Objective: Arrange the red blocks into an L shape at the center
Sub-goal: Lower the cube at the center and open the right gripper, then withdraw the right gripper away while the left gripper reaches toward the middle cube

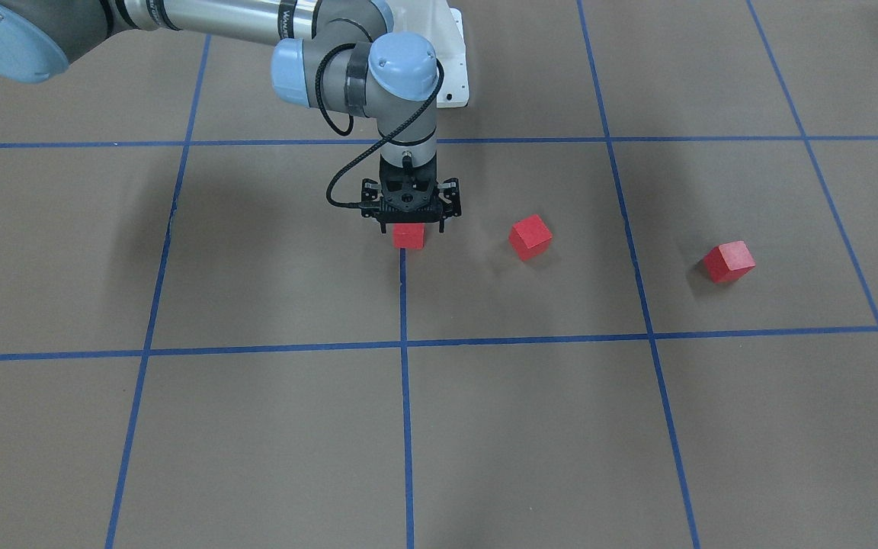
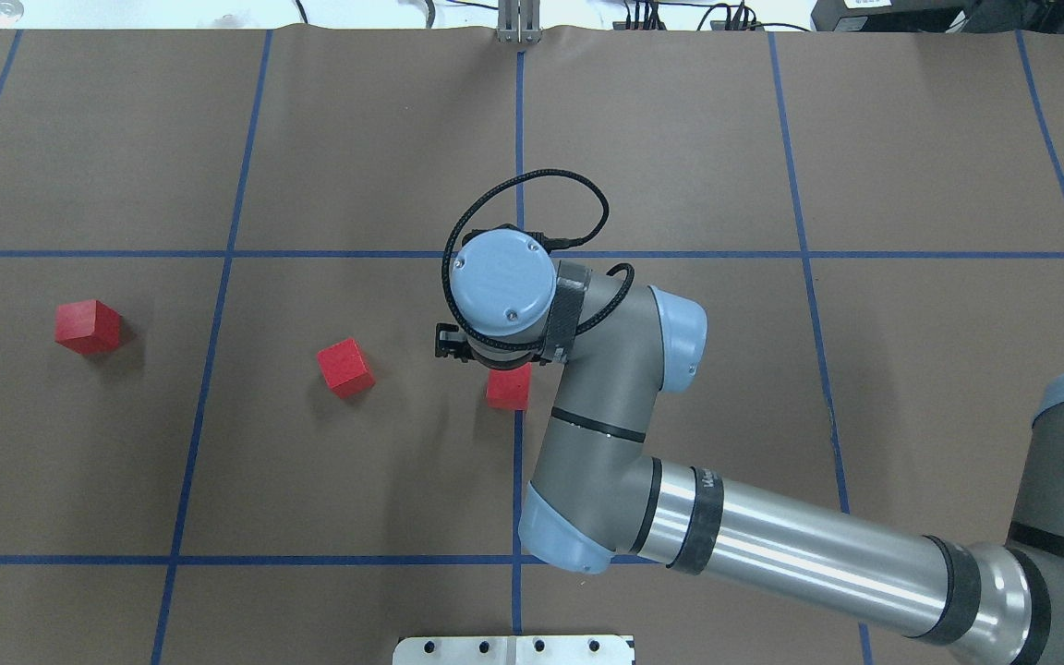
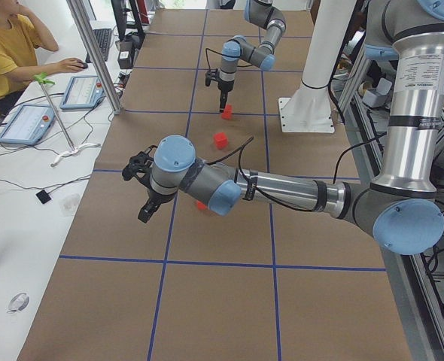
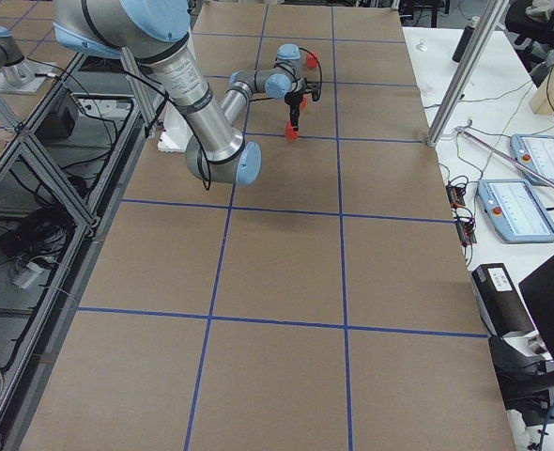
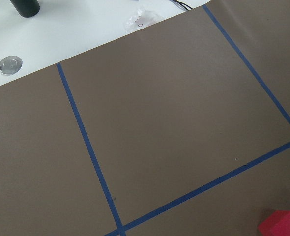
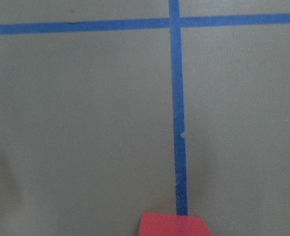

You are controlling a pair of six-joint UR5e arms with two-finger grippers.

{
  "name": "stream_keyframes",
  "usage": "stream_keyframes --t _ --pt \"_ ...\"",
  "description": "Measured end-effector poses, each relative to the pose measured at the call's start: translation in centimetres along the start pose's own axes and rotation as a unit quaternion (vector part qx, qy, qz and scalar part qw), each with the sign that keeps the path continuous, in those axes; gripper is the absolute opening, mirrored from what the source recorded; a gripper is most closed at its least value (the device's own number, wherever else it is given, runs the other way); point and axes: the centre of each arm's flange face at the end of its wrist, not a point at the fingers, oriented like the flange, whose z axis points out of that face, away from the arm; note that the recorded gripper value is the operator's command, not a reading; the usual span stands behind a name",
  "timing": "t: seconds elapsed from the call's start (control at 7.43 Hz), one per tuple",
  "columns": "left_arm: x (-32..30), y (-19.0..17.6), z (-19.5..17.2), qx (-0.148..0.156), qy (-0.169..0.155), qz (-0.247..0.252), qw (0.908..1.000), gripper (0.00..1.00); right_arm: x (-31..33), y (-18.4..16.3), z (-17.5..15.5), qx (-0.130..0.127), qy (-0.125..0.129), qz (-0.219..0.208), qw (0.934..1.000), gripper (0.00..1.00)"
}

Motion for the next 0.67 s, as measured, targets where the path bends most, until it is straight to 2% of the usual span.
stream_keyframes --t 0.27,0.4,0.67 --pt "2.0 -0.8 1.4 -0.008 0.016 0.002 0.9998 1.0 4.2 -7.5 -5.0 -0.01 -0.004 -0.001 0.9999 1.0" --pt "5.0 -1.8 3.0 -0.018 0.033 -0.019 0.9991 1.0 7.5 -11.4 -7.0 -0.014 -0.005 -0.011 0.9998 1.0" --pt "14.6 -4.1 5.4 -0.029 0.06 -0.107 0.9921 1.0 17.0 -16.7 -9.8 -0.016 -0.006 -0.058 0.9981 1.0"
